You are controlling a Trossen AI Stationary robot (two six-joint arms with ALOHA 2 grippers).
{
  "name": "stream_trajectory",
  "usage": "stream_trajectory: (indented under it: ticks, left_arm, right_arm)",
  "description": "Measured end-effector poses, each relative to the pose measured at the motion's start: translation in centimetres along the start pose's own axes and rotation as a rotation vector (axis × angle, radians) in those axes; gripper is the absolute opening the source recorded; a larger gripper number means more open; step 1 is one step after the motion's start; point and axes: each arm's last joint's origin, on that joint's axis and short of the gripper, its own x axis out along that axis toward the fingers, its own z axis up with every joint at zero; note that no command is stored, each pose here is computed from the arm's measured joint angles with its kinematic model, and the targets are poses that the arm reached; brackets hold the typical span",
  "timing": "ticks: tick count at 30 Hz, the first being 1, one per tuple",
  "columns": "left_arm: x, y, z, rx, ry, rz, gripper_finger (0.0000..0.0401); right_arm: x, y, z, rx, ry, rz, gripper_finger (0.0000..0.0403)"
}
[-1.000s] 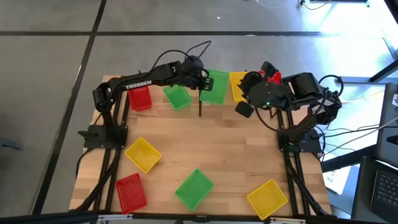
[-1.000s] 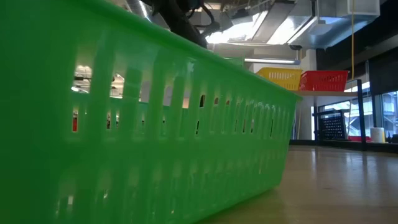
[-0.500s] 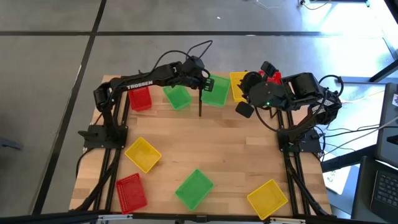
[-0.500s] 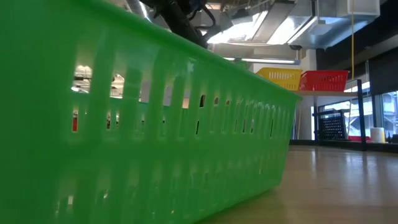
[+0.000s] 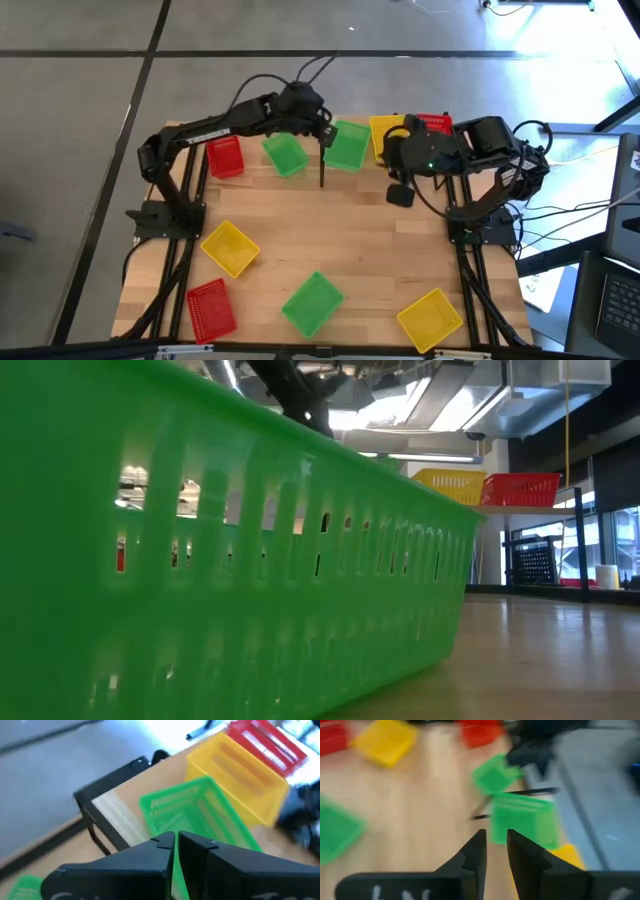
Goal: Stack baskets on shelf by color
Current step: Put the middle green bin on the shelf
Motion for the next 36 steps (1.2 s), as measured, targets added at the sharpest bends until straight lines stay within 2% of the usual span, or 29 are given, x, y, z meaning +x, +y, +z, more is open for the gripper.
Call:
stream_trajectory:
  ticks: [8, 13, 20, 24, 29, 36]
  left_arm:
    - [-6.8, -2.7, -0.4, 0.269, -0.007, -0.11, 0.0001]
    - [-10.5, -4.0, -1.5, 0.334, 0.022, -0.136, 0.0001]
    - [-14.6, -5.4, -2.5, 0.36, -0.028, -0.157, 0.0001]
    - [-17.0, -5.8, -3.1, 0.372, -0.05, -0.172, 0.0001]
    - [-19.6, -5.3, -3.8, 0.356, -0.061, -0.111, 0.0001]
    - [-21.7, -4.7, -4.5, 0.325, -0.082, -0.04, 0.0001]
  right_arm:
    - [2.9, 0.0, 0.7, 0.011, 0.095, 0.211, 0.0076]
    - [6.8, 1.0, 1.6, 0.035, 0.193, 0.233, 0.0076]
    - [13.1, 1.8, 2.1, 0.147, 0.346, 0.207, 0.0076]
    - [15.9, 1.6, 2.1, 0.165, 0.406, 0.182, 0.0076]
    - [18.2, 0.7, 1.9, 0.2, 0.453, 0.155, 0.0076]
    - [21.5, -0.9, 1.4, 0.246, 0.52, 0.101, 0.0076]
